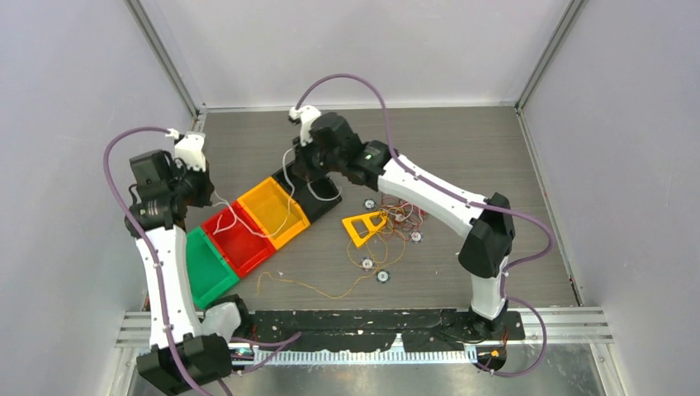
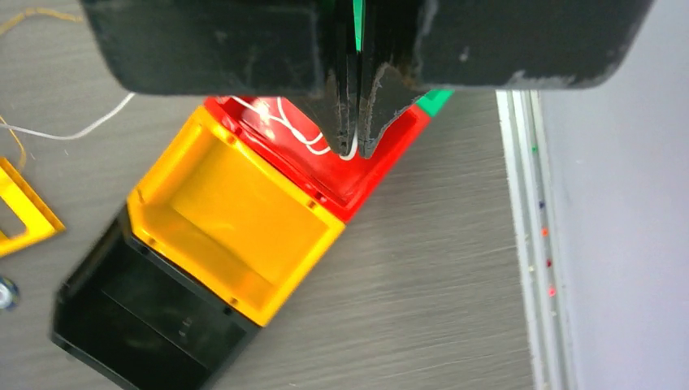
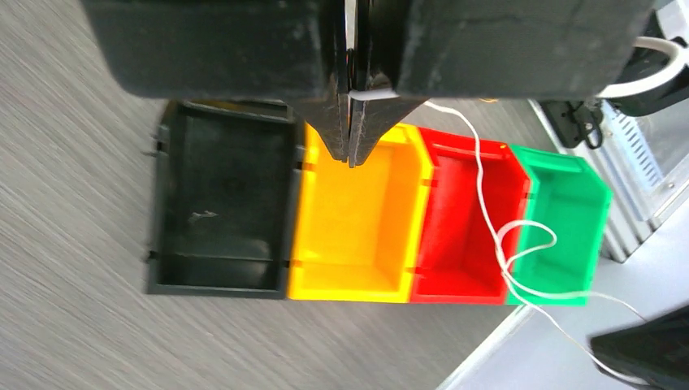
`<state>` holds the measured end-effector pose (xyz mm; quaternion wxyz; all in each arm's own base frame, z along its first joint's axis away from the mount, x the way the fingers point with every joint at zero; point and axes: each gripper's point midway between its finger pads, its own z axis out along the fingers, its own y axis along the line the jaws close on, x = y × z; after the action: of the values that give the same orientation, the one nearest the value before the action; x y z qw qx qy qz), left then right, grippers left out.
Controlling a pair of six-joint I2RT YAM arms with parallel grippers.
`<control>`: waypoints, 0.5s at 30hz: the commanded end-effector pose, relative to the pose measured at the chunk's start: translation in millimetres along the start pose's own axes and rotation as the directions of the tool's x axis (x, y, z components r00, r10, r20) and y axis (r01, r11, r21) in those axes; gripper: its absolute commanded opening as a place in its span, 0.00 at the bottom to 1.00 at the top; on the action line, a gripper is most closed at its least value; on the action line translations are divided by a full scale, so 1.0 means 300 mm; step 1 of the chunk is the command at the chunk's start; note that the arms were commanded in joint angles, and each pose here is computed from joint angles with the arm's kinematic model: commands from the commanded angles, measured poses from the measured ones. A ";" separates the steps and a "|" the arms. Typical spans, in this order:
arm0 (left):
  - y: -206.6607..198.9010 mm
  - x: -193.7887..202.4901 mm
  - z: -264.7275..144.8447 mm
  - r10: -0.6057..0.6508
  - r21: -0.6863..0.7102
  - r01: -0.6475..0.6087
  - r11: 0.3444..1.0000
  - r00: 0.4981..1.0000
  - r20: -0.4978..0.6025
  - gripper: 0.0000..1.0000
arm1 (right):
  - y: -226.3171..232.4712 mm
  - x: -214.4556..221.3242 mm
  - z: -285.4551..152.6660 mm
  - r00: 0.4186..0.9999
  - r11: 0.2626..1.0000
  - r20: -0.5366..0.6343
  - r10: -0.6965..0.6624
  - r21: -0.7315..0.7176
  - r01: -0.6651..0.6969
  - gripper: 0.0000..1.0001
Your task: Untangle the cables
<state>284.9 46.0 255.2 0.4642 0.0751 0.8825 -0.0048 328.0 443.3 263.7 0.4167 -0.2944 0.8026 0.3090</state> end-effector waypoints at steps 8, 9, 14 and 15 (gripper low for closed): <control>-0.449 -0.257 0.010 0.009 0.489 -0.162 0.857 0.954 0.300 0.00 | -0.183 -0.259 -0.098 0.972 0.974 0.237 0.007 0.220 -0.061 0.05; -0.485 -0.293 0.041 -0.021 0.524 -0.163 0.836 0.945 0.327 0.00 | -0.206 -0.240 -0.101 0.973 0.971 0.230 0.012 0.231 -0.067 0.05; -0.600 -0.389 0.231 -0.076 0.601 -0.167 0.782 0.930 0.358 0.00 | -0.304 -0.247 -0.147 0.961 0.956 0.275 0.022 0.277 -0.101 0.05; -0.603 -0.390 0.279 -0.079 0.600 -0.158 0.784 0.934 0.349 0.00 | -0.317 -0.228 -0.134 0.964 0.953 0.266 0.026 0.284 -0.104 0.05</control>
<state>348.1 -130.0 274.2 0.5167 0.2405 0.7775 -0.2661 407.8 377.3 269.3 0.4893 -0.1890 0.8226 0.2196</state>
